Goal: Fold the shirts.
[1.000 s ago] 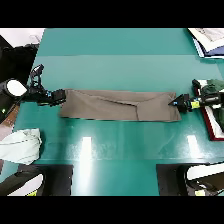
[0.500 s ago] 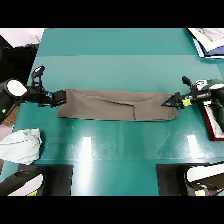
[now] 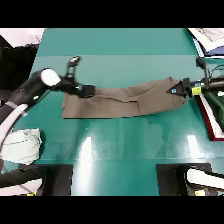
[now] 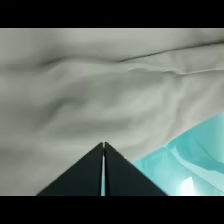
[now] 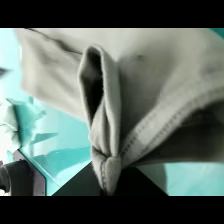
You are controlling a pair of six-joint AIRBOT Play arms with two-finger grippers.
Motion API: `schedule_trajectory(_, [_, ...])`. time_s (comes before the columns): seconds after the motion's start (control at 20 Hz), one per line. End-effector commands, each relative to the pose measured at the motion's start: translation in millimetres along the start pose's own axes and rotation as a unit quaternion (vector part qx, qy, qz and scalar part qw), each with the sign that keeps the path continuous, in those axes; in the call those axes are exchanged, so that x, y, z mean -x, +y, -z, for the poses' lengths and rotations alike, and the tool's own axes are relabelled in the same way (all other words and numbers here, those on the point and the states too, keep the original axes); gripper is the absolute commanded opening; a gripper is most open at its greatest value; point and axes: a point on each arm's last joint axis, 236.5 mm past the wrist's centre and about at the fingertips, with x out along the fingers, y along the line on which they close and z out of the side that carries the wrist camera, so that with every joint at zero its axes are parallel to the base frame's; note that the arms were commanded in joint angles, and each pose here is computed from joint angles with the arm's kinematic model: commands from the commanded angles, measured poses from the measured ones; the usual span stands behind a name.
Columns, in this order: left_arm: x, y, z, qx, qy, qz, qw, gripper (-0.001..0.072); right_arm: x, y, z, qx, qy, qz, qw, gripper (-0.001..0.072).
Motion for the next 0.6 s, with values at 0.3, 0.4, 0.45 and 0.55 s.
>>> schedule_trajectory(0.3, [-123, -59, -15, -0.043, 0.051, 0.048, 0.997, 0.0023, -19, 172, -12, 0.138, 0.022, -0.043, 0.989, 0.0018])
schedule_trajectory(0.4, [-129, -55, -16, -0.041, 0.046, 0.045, 0.997, 0.0023, -36, 192, -12, 0.153, 0.04, -0.053, 0.986, 0.0018])
schedule_trajectory(0.45, [-131, -55, -18, -0.042, 0.042, 0.045, 0.997, 0.0023, -45, 197, -12, 0.159, 0.049, -0.051, 0.985, 0.0018])
schedule_trajectory(0.55, [-131, -55, -20, -0.055, 0.038, 0.046, 0.997, 0.0023, -64, 196, -12, 0.18, 0.066, -0.018, 0.981, 0.0018])
